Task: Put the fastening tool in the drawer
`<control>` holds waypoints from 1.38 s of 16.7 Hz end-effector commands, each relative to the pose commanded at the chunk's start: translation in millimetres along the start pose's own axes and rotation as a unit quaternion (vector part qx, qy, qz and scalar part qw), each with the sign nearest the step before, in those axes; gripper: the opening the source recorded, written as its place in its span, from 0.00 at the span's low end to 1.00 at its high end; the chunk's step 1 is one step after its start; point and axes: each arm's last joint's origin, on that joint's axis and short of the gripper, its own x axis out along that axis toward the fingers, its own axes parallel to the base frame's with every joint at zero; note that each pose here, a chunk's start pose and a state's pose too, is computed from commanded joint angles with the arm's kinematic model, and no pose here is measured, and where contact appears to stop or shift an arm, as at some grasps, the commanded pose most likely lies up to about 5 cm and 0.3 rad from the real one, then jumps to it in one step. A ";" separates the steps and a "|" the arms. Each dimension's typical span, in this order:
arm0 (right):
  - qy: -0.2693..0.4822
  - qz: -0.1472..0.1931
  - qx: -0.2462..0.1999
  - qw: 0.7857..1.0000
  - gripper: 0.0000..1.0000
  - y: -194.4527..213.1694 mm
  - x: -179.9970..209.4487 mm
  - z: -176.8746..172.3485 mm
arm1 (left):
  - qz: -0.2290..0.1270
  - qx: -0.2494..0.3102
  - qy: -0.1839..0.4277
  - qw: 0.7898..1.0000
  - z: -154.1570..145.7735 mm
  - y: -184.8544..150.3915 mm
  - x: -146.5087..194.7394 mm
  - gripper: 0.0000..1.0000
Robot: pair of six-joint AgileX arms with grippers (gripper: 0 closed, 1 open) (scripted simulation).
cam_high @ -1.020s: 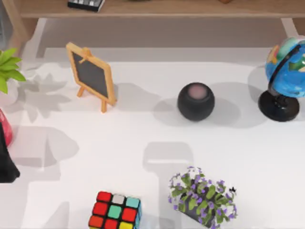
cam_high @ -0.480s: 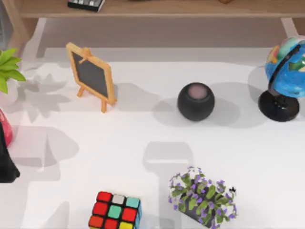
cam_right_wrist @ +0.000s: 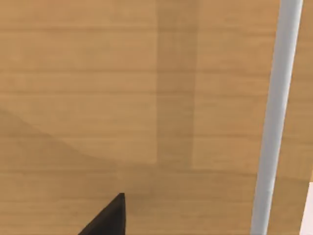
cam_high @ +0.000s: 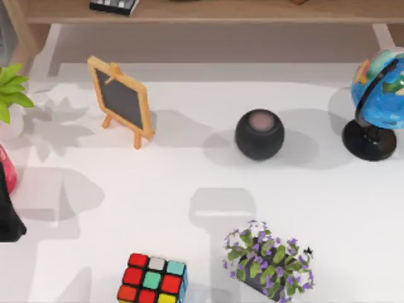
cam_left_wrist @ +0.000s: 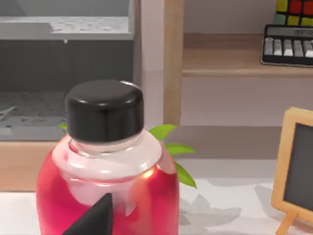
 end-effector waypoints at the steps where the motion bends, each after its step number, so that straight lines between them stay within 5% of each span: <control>1: 0.000 0.000 0.000 1.000 0.70 0.0 0.0 0.0 | 0.000 0.000 0.000 1.000 0.0 0.0 0.0 1.00; 10: 0.000 0.000 0.000 1.000 0.02 0.0 0.0 0.0 | 0.000 0.000 0.000 1.000 0.0 0.0 0.0 1.00; 23: 0.001 0.002 0.002 1.000 0.00 1.3 17.4 -1.8 | 0.000 0.000 0.000 1.000 0.0 0.0 0.0 1.00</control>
